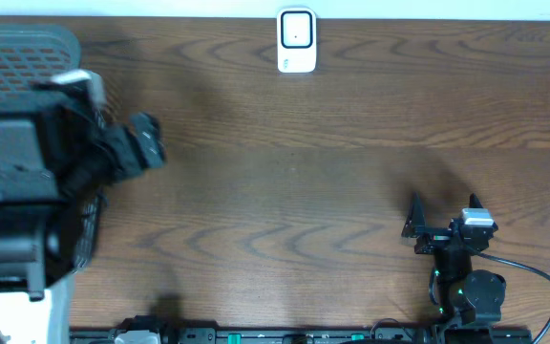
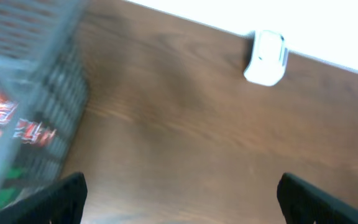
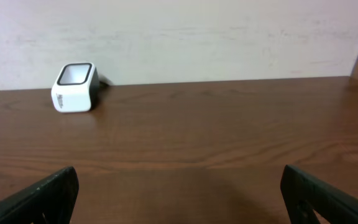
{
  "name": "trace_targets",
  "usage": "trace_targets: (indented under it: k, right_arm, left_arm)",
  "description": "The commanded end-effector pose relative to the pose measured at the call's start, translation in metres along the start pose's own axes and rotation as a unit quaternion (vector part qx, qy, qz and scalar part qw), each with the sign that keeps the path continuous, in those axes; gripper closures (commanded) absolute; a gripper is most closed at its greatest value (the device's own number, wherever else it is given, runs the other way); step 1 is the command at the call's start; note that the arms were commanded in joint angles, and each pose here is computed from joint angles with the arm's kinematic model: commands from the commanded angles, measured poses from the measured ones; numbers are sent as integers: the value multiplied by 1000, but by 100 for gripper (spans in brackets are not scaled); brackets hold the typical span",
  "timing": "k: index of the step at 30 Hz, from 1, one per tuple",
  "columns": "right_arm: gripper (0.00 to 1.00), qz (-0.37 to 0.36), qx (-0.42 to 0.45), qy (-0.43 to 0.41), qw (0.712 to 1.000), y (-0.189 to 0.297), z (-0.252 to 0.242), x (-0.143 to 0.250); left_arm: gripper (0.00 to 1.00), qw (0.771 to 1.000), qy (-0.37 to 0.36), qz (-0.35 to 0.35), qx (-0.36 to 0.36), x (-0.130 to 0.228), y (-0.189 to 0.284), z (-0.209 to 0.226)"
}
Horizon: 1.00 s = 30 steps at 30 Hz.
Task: Scan the item barcode
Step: 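Reach the left gripper into the basket toward the green-capped bottle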
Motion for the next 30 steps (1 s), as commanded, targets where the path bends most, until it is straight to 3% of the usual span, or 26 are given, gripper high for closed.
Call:
trace_targets:
  k: [1, 8, 14, 17, 24, 30]
  right_arm:
    - [1, -1, 0, 2, 1000, 0, 0, 0]
    - [1, -1, 0, 2, 1000, 0, 0, 0]
    - [1, -1, 0, 2, 1000, 0, 0, 0]
    - [1, -1, 0, 2, 1000, 0, 0, 0]
    - [1, -1, 0, 2, 1000, 0, 0, 0]
    - [1, -1, 0, 2, 1000, 0, 0, 0]
  left_arm:
    - [2, 992, 86, -49, -76, -32, 12, 22]
    - [2, 947, 251, -73, -185, -55, 17, 90]
    - [2, 893, 361, -62, -261, -56, 10, 147]
    - [2, 880, 379, -49, -283, -57, 1, 168]
    - [2, 883, 349, 24, -312, -54, -33, 193]
    - [2, 854, 385, 90, -338, -44, -76, 217]
Point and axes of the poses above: each gripper's point midway between its finger pads, its own y axis back along the fingers, its own z axis along the line the jaws close on, x = y × z, the point moved 6 cm from there along y, back along the fingers, and after that the axes turned 11 degrees about y, right-handed, at the moved point
